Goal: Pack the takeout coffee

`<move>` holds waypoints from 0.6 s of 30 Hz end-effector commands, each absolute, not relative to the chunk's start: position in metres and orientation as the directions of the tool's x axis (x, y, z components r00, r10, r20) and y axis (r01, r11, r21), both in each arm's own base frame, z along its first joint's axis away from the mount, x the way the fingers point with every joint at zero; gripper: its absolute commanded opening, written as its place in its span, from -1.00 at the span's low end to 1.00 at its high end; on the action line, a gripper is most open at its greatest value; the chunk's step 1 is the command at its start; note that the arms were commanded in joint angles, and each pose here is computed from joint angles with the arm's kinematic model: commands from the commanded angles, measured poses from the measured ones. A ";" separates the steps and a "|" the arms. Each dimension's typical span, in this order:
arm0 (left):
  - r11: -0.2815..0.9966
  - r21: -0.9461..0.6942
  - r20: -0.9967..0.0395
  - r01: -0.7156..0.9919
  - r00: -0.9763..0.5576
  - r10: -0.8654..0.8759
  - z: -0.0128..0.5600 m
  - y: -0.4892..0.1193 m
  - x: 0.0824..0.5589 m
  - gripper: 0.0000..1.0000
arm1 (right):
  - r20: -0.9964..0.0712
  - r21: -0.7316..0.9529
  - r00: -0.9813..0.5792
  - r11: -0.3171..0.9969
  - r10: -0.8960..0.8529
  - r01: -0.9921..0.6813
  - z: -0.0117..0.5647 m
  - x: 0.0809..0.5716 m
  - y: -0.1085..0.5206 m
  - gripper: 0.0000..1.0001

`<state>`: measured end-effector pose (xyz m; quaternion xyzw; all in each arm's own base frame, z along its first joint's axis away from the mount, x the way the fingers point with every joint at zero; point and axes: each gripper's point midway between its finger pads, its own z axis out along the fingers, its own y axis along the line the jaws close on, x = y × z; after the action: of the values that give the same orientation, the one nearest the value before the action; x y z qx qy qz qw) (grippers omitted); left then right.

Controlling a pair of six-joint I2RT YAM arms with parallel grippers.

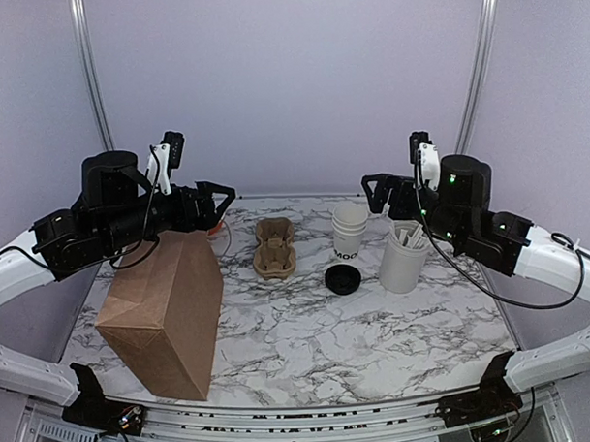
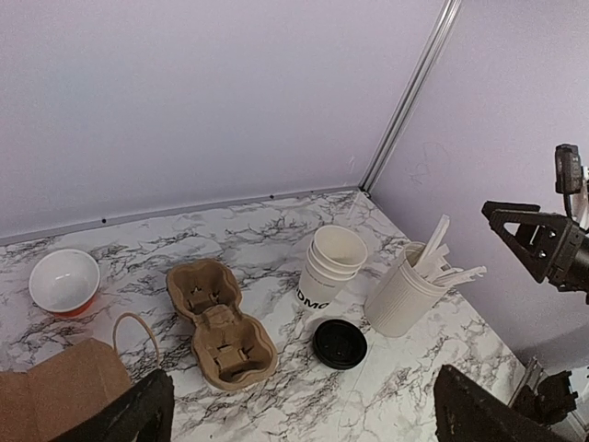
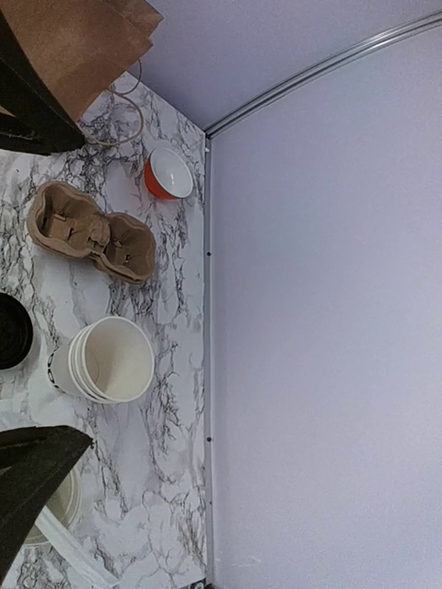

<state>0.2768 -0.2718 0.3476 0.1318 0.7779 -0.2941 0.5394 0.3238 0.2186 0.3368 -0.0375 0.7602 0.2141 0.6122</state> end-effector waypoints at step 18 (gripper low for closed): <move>0.810 -0.276 -0.934 0.518 -0.342 -0.100 0.351 -0.269 0.280 0.98 | -0.961 0.213 -0.241 0.915 0.133 -0.342 0.350 0.324 0.223 1.00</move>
<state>0.2789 -0.2692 0.3476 0.1360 0.7770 -0.2804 0.5469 0.3234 0.2177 0.3325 -0.0563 0.7679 0.1937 0.6080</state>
